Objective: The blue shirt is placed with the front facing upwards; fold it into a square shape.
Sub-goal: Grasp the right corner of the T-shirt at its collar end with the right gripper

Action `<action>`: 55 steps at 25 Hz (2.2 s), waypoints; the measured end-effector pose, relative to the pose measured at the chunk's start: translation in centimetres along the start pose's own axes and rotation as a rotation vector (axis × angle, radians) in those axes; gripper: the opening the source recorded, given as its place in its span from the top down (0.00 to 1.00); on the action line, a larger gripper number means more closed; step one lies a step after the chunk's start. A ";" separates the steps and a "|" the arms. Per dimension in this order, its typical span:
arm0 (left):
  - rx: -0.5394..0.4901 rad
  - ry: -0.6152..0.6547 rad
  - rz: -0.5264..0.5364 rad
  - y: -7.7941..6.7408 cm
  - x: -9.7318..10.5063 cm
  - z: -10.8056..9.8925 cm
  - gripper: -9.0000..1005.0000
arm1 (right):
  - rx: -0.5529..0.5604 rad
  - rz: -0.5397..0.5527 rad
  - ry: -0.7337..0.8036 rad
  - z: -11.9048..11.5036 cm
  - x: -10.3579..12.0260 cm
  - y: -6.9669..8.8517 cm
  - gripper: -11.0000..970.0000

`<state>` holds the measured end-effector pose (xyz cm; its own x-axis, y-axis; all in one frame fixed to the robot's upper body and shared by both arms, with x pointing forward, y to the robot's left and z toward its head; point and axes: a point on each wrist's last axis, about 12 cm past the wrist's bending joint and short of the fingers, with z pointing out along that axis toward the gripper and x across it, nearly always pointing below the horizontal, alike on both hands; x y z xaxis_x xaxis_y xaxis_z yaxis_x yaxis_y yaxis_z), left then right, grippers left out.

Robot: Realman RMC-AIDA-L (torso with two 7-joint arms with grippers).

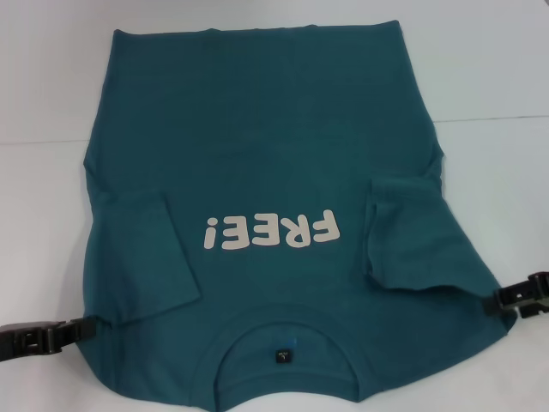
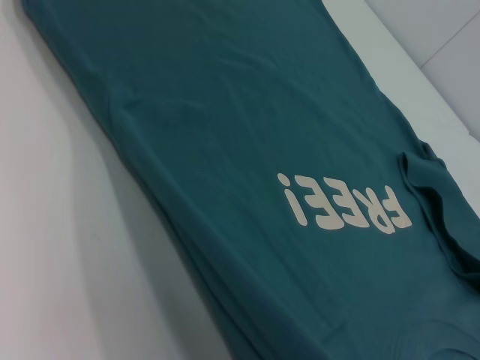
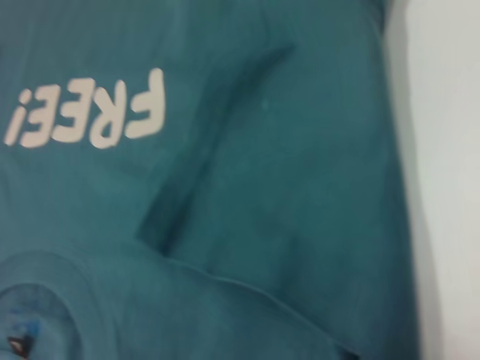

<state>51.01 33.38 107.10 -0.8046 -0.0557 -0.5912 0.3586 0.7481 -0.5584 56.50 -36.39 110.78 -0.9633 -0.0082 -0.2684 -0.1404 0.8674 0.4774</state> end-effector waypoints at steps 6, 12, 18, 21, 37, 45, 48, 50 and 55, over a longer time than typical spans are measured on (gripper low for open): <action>0.002 -0.001 0.003 0.0 -0.1 0.1 0.97 | 0.058 -0.009 0.007 -0.7 -0.1 -0.5 0.20; 0.002 0.000 0.008 0.0 -0.1 0.1 0.97 | 0.076 -0.004 -0.009 -0.5 -0.2 -0.8 0.13; 0.003 0.000 0.010 -0.1 -0.1 0.1 0.97 | 0.060 -0.008 -0.011 0.2 -0.2 -0.3 0.13; 0.007 0.001 0.012 -0.1 -0.2 0.1 0.97 | 0.055 -0.009 -0.011 0.5 -0.2 -0.1 0.13; 0.016 -0.004 0.017 -0.3 -0.4 0.0 0.97 | -0.033 -0.008 -0.019 1.6 -0.3 1.2 0.13; 0.019 -0.003 0.017 -0.3 -0.4 0.0 0.97 | -0.046 -0.005 -0.022 1.8 -0.3 1.1 0.19; 0.020 -0.003 0.016 -0.3 -0.4 0.0 0.97 | -0.025 -0.003 -0.009 1.5 -0.2 0.8 0.21; 0.020 -0.003 0.016 -0.3 -0.4 0.0 0.97 | -0.010 0.000 -0.006 1.3 -0.2 0.6 0.22; 0.022 -0.002 0.016 -0.3 -0.4 0.0 0.97 | 0.002 0.009 -0.010 1.0 -0.3 0.3 0.23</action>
<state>51.24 33.13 107.52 -0.7975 -0.0451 -0.6017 0.3821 0.7339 -0.5616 56.96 -35.58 110.16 -0.9621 0.0044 -0.2727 -0.1315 0.8685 0.4780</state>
